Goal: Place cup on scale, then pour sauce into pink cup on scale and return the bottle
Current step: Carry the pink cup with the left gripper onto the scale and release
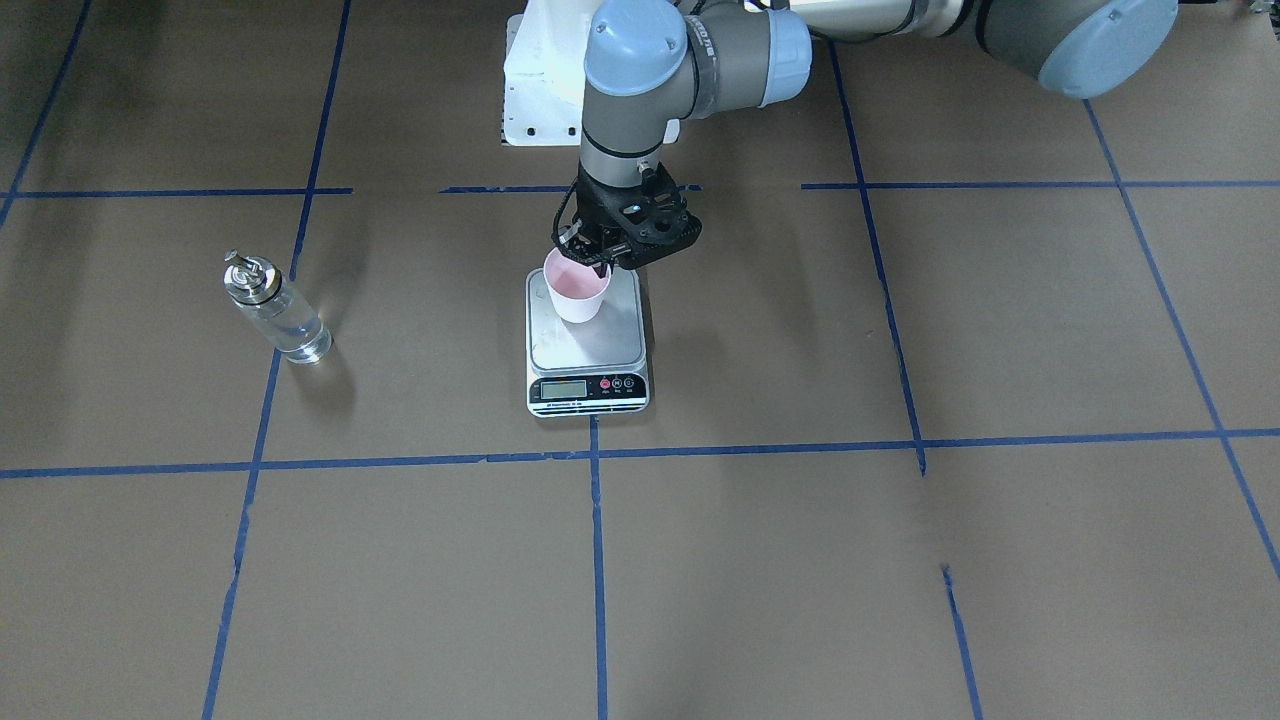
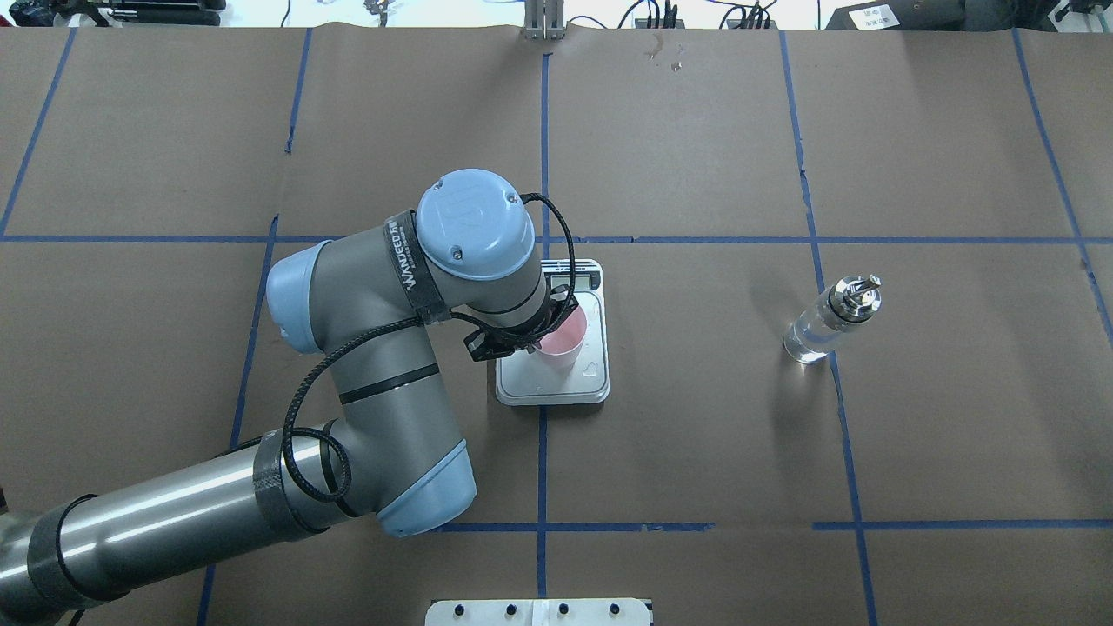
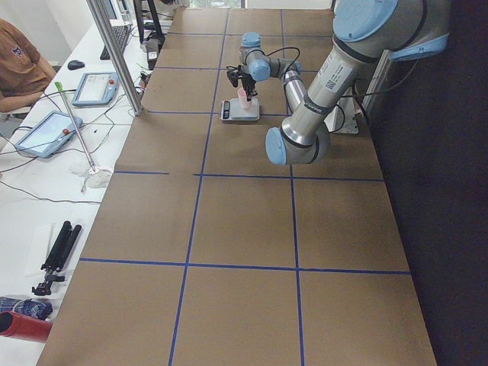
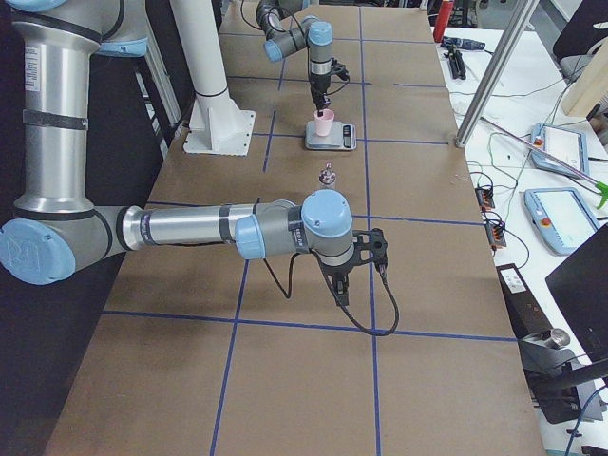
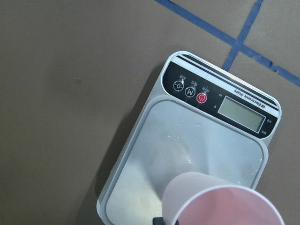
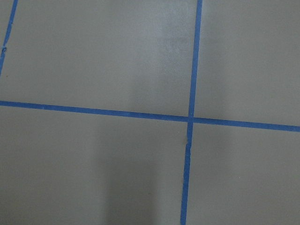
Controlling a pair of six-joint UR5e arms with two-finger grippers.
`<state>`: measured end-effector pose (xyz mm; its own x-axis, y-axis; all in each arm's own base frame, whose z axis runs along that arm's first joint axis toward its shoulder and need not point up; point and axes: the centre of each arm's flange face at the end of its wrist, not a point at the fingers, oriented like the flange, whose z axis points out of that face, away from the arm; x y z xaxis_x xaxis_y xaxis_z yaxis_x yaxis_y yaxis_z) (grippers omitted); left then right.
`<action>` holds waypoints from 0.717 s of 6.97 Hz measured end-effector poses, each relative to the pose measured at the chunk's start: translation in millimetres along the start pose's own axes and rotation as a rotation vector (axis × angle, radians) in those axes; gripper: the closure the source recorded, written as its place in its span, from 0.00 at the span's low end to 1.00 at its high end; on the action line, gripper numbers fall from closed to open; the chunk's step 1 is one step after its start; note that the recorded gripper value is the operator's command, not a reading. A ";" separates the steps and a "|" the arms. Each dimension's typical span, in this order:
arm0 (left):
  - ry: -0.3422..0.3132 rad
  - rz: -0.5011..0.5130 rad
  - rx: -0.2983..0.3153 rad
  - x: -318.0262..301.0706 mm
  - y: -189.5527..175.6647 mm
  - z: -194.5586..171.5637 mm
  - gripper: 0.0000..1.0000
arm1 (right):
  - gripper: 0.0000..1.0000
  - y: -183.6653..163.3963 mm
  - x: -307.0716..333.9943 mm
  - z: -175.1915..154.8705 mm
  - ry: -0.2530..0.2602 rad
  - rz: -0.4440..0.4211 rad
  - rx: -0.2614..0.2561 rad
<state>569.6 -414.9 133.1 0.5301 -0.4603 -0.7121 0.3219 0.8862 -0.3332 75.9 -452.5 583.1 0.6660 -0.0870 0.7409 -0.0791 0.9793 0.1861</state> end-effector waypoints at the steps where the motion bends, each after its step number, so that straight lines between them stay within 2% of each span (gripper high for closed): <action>1: 0.002 0.003 0.001 -0.1 -1.5 1.5 1.00 | 0.00 0.3 0.0 0.0 0.000 0.000 0.000; 2: 0.007 0.006 0.002 0.5 -2.9 2.7 1.00 | 0.00 0.5 0.1 0.1 0.000 -0.001 0.001; 3: 0.009 0.006 0.003 0.5 -3.9 3.5 0.85 | 0.00 0.9 0.3 0.2 0.000 -0.001 0.001; 4: 0.011 0.006 0.004 0.6 -5.3 3.3 0.27 | 0.00 1.2 0.4 0.3 0.000 -0.001 0.001; 5: 0.013 0.008 0.006 0.7 -6.9 2.8 0.00 | 0.00 1.4 0.5 0.4 0.000 0.000 0.000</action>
<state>569.9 -421.5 136.7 0.5227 -0.4522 -0.7227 0.3221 0.8896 -0.3237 75.8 -451.2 584.0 0.6660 -0.0872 0.7409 -0.0791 0.9793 0.1863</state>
